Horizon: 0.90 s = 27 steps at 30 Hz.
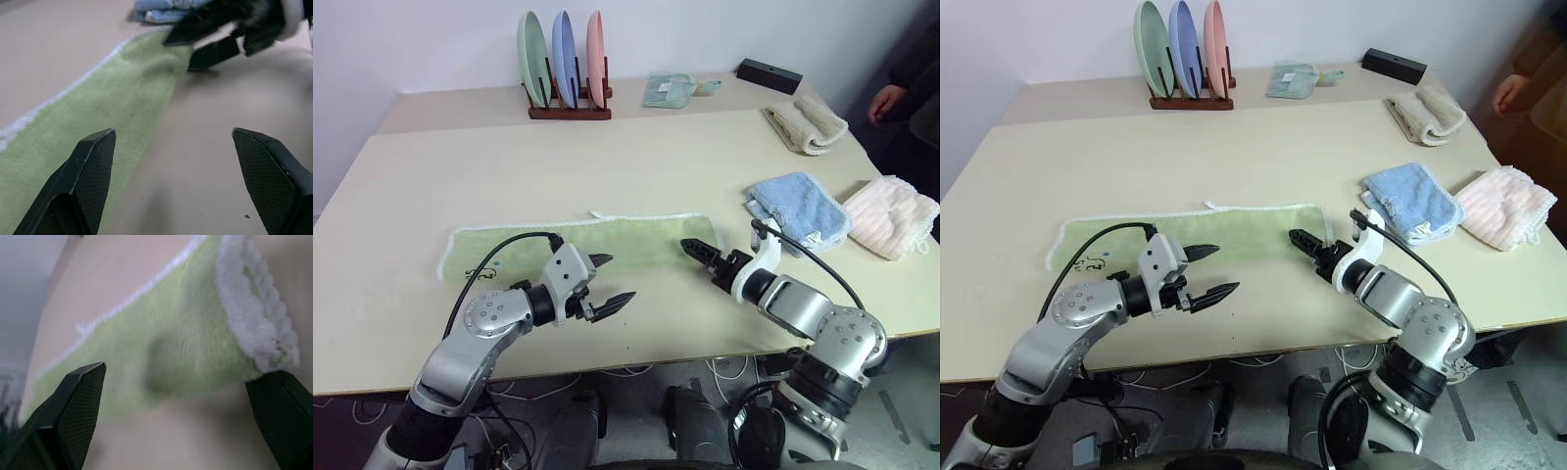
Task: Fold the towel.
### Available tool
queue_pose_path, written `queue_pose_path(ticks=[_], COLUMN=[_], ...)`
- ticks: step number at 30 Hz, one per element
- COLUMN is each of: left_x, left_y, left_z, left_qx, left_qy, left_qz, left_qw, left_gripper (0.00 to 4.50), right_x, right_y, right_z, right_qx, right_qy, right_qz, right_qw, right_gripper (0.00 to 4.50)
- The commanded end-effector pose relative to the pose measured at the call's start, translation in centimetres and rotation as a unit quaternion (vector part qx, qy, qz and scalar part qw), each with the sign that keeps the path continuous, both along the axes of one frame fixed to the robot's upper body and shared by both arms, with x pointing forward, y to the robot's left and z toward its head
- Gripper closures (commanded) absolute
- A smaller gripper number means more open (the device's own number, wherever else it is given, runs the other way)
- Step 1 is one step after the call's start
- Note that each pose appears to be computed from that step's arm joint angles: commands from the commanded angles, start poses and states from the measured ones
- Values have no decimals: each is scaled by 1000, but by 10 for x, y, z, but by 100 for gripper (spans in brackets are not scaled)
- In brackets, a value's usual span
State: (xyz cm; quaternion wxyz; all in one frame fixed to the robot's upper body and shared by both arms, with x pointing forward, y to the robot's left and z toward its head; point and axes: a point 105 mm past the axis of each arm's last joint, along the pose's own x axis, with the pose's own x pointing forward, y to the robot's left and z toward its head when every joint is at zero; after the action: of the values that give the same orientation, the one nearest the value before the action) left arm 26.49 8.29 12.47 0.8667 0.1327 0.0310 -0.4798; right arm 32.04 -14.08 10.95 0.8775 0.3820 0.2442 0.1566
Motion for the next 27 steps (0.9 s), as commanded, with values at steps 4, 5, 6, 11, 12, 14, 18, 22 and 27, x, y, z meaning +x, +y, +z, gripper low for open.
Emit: queue_pose_path(ticks=[4,5,6,11,12,14,18,22,27], left_x=[1,1,1,2,2,3,8,11,13], left_y=[0,2,3,6,6,7,11,12,12], left_z=[14,14,13,10,9,8,5,3,3], left_qx=[-8,-7,-5,-3,-3,-3,-4,-2,-3], left_qy=[-28,-27,-28,-25,-25,-24,-18,-17,-20], left_qz=[7,8,10,16,17,20,31,32,39], left_qw=[1000,1000,1000,1000,1000,1000,999,999,999], left_gripper=[59,59,59,59,59,59,59,59,59], right_x=[15,16,17,18,18,15,12,11,-6], right_y=[-14,-15,-18,-36,-41,-59,-87,-77,2], right_z=[-1,1,4,19,23,34,61,87,90], right_qx=[-3,-4,-5,-33,-39,-66,-167,-296,-403], right_qy=[17,13,7,-28,-36,-59,-116,-194,-302], right_qz=[-61,-65,-70,-94,-100,-114,-103,-13,211], right_qw=[998,998,998,995,994,990,974,935,838], right_gripper=[220,276,329,444,444,444,444,444,444])
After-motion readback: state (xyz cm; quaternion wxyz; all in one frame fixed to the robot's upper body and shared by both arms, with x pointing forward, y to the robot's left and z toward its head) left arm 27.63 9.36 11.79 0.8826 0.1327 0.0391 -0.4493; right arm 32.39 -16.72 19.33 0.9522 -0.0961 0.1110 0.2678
